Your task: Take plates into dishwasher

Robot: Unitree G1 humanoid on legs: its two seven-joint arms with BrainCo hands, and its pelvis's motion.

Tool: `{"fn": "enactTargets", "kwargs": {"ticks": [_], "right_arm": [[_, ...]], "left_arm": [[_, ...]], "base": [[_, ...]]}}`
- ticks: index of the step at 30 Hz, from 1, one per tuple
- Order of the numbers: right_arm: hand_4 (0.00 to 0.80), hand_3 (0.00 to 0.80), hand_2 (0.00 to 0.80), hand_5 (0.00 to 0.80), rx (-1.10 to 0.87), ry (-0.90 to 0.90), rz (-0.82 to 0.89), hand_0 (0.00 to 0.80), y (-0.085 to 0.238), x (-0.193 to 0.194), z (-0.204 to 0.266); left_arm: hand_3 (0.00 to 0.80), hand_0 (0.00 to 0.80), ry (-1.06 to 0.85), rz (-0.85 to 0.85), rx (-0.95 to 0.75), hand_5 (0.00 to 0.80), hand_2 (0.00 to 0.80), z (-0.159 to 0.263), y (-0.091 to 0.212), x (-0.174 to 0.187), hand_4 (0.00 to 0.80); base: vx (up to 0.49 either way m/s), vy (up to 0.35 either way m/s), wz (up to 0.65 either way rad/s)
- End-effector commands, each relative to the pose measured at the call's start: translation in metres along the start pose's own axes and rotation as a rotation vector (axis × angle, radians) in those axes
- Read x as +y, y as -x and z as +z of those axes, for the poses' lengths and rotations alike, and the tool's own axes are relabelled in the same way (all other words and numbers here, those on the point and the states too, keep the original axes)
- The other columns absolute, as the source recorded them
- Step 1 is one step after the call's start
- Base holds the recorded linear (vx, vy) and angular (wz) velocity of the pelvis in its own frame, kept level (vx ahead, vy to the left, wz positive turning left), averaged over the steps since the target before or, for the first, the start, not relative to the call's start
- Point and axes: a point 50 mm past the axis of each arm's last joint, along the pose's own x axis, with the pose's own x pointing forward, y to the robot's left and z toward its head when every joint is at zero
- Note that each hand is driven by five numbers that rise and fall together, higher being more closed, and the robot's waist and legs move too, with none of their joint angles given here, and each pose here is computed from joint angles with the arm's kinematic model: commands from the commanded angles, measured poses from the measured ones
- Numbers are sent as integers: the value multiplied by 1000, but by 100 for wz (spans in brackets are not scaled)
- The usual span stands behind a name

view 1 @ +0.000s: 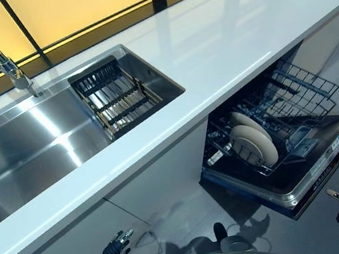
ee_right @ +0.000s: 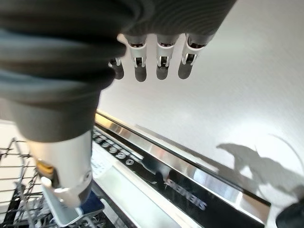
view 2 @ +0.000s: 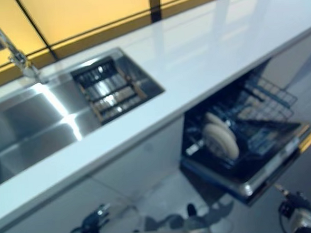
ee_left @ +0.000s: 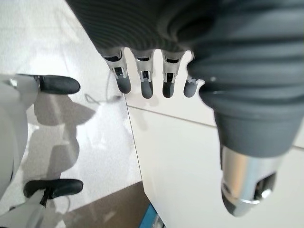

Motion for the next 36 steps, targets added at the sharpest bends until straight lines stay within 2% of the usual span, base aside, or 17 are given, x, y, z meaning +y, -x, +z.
{"fn": "enactTargets", "kwargs": {"ticks": [1, 9, 16, 20, 30, 36], "right_arm": [[0, 0, 0, 0, -138, -163, 58, 0, -3, 19, 41], [0, 0, 0, 0, -230, -215, 38, 0, 0, 0, 81], [0, 0, 0, 0, -355, -214, 105, 0, 6, 5, 116], [0, 0, 0, 0, -463, -196, 201, 0, 12, 16, 132], [0, 0, 0, 0, -651, 33, 557, 0, 38, 62, 169], [0, 0, 0, 0, -724, 73, 635, 0, 57, 84, 201]], "left_arm": [[0, 0, -37, -41, -121, 0, 0, 45, -8, -4, 0], [0, 0, 4, -125, -174, 0, 0, 52, -14, -24, 0], [0, 0, 29, -159, -218, 0, 0, 59, -15, -32, 0], [0, 0, 26, -171, -222, 0, 0, 58, -15, -32, 0], [0, 0, -7, -182, -117, 0, 0, 27, -11, -33, 0], [0, 0, -17, -190, -73, 0, 0, 15, -9, -37, 0]], "base": [[-182, 109, 3], [-127, 82, 2], [-96, 38, -16], [-11, 15, 3], [120, 16, 6], [112, -5, -1]]}}
